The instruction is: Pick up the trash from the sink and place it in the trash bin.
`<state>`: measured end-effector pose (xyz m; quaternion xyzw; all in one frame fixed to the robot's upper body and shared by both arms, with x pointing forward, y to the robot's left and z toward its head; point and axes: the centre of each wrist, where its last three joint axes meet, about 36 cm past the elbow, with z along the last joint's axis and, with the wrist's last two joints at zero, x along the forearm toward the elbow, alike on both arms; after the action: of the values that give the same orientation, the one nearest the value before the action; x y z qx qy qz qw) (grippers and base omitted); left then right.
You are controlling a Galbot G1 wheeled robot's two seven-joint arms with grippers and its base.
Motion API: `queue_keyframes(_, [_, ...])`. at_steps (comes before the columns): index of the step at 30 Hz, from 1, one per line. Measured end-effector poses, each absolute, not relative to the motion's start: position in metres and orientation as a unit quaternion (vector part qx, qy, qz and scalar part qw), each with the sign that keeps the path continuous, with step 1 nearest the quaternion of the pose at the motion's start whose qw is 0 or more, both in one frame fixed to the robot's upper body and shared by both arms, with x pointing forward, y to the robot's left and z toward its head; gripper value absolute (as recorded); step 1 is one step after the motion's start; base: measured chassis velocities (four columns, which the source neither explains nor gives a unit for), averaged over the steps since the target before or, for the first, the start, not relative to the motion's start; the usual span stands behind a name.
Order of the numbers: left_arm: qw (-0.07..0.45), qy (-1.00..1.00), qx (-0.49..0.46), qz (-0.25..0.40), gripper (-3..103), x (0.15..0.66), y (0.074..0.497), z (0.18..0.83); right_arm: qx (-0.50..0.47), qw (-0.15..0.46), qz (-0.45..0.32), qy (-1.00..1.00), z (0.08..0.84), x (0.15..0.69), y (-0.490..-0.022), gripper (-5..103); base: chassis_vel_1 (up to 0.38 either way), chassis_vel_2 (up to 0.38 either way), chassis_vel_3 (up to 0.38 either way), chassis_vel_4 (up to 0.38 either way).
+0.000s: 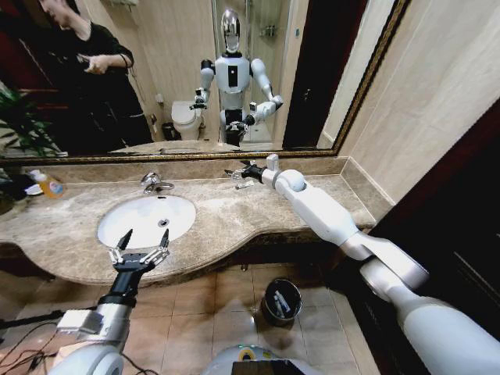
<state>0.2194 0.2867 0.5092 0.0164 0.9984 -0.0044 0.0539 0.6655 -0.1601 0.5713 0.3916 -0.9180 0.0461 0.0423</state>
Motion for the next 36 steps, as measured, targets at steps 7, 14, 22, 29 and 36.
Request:
queue_keyframes(7, [0.054, 0.998, 0.016, -0.004, 100, 0.219, 0.287, 0.509, 0.38, 0.042, 0.054, -0.923, 0.57, 0.653, -0.17, 100, 0.0, 0.0, 0.0, 0.0])
queue_keyframes(14, [0.054, 0.998, 0.016, -0.004, 100, 0.219, 0.287, 0.509, 0.375, 0.058, 0.063, -0.923, 0.55, 0.667, -0.17, 100, 0.0, 0.0, 0.0, 0.0])
queue_keyframes(22, [0.054, 0.998, 0.016, -0.004, 100, 0.219, 0.287, 0.509, 0.365, 0.096, 0.089, -0.922, 0.522, 0.714, -0.179, 100, 0.0, 0.0, 0.0, 0.0])
queue_keyframes(29, [0.054, 0.998, 0.016, -0.004, 100, 0.219, 0.287, 0.509, 0.348, 0.117, 0.085, -0.926, 0.514, 0.735, -0.148, 100, 0.0, 0.0, 0.0, 0.0])
queue_keyframes(36, [0.054, 0.998, 0.016, -0.004, 100, 0.219, 0.287, 0.509, 0.317, 0.151, 0.078, -0.933, 0.505, 0.741, -0.128, 100, 0.0, 0.0, 0.0, 0.0])
